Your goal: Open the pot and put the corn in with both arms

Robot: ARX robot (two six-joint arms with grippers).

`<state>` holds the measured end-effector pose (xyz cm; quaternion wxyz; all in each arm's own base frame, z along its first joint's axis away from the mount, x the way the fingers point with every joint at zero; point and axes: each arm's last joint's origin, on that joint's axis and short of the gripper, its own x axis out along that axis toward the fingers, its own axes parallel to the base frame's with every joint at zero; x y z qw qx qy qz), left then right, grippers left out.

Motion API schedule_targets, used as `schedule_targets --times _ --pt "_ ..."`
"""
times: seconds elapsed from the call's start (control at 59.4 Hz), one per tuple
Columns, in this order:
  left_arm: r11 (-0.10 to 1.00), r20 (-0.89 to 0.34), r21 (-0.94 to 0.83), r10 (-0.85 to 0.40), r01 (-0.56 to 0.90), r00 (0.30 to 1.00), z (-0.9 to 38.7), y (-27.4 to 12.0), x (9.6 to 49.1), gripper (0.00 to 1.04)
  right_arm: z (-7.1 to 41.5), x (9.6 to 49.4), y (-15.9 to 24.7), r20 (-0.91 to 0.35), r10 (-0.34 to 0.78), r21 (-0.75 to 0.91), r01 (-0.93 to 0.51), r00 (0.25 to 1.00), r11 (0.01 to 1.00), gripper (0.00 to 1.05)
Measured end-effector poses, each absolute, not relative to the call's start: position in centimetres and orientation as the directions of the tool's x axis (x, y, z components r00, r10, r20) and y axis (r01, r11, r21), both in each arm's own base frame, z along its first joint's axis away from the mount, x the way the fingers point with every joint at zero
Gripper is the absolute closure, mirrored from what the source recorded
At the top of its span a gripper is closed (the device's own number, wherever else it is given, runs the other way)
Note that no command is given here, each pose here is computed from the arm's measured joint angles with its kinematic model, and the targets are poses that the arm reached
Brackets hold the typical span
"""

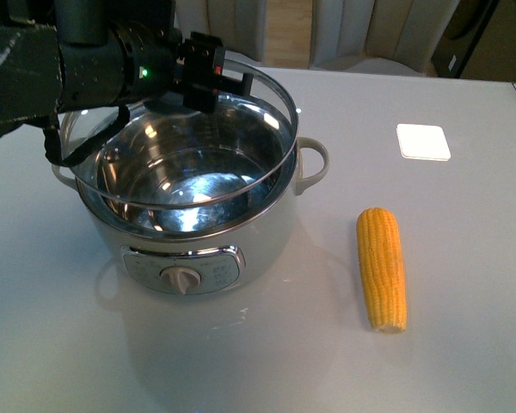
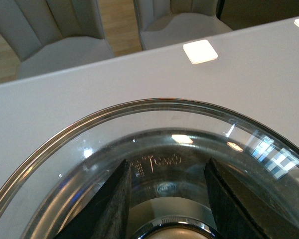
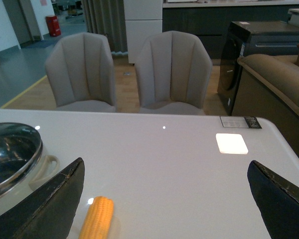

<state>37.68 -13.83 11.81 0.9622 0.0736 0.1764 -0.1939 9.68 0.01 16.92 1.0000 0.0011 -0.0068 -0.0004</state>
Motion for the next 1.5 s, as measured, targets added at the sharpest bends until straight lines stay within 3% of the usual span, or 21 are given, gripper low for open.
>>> schedule_targets --times 0.455,1.499 --pt "0.918 -0.31 0.107 -0.333 0.381 0.89 14.7 -11.9 37.5 0.65 16.9 9.7 0.0 0.014 -0.001 0.002 0.001 1.0 1.0 0.09" --pt "0.99 -0.329 0.14 0.072 -0.027 0.941 12.8 7.5 34.5 0.65 16.9 9.7 0.0 0.014 -0.001 0.002 0.001 1.0 1.0 0.09"
